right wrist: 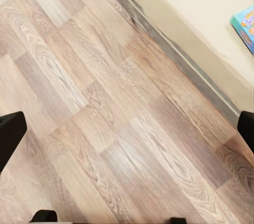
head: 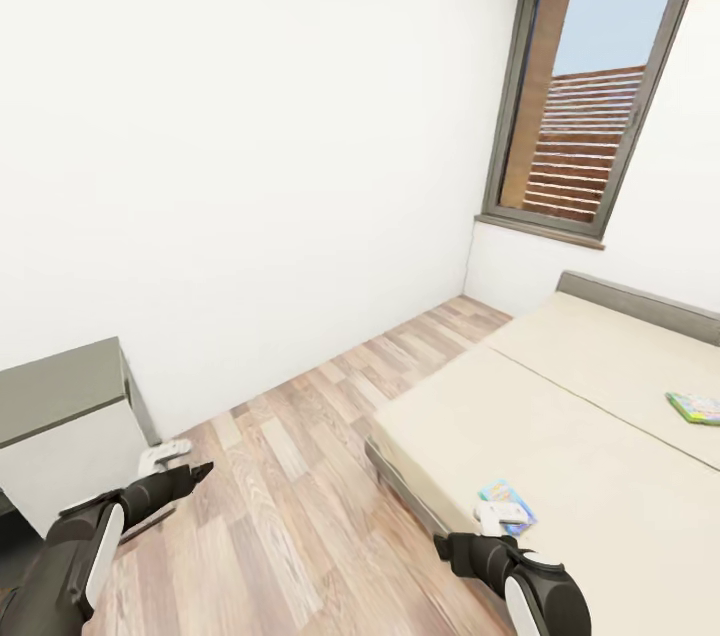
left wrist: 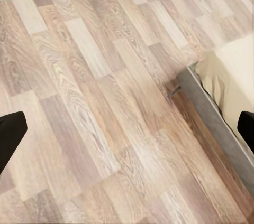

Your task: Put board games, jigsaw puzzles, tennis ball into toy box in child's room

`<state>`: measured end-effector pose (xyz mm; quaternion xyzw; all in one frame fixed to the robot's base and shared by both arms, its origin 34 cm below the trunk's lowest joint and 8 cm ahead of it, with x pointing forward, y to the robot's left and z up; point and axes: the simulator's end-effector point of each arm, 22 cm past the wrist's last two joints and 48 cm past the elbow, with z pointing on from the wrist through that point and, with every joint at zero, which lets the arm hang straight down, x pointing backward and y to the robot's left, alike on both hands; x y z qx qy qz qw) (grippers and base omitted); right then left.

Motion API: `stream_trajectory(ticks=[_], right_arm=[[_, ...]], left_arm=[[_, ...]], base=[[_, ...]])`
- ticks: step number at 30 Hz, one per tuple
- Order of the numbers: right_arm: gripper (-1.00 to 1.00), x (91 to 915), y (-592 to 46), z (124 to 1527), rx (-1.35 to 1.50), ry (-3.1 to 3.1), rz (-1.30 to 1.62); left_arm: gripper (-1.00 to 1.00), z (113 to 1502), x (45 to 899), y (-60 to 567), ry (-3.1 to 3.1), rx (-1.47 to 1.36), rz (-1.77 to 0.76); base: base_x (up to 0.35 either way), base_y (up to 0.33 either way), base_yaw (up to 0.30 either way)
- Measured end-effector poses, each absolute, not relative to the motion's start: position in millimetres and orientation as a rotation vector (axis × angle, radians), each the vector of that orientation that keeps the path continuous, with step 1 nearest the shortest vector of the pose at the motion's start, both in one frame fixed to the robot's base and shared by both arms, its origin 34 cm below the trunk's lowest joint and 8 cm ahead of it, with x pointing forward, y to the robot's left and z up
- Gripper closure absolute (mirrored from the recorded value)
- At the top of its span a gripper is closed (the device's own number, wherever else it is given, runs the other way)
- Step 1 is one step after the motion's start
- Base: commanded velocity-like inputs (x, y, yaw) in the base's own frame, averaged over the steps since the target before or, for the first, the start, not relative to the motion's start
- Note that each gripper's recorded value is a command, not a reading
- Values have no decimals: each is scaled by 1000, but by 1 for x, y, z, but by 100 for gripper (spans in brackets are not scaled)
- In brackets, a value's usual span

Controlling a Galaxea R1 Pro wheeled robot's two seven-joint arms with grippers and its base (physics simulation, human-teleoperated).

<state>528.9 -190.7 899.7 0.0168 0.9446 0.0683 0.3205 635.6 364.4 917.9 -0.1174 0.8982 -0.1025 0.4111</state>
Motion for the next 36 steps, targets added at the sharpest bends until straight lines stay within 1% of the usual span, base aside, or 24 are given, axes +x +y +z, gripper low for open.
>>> stream_trajectory(ticks=[13, 20, 26, 36], right_arm=[[-100, 529, -190, 899, 45, 2483, 181], [-100, 529, -190, 899, 45, 2483, 181], [-100, 528, -190, 898, 45, 2486, 181], [-100, 528, -190, 898, 46, 2486, 182]], left_arm=[[-100, 918, 636, 364, 2260, -295, -259], [-100, 918, 636, 364, 2260, -294, -259], [-100, 918, 636, 364, 2261, -295, -259], [-100, 918, 636, 364, 2261, -292, -258]], base=[[293, 102, -22], [152, 18, -237], [87, 142, -276], [19, 40, -279]])
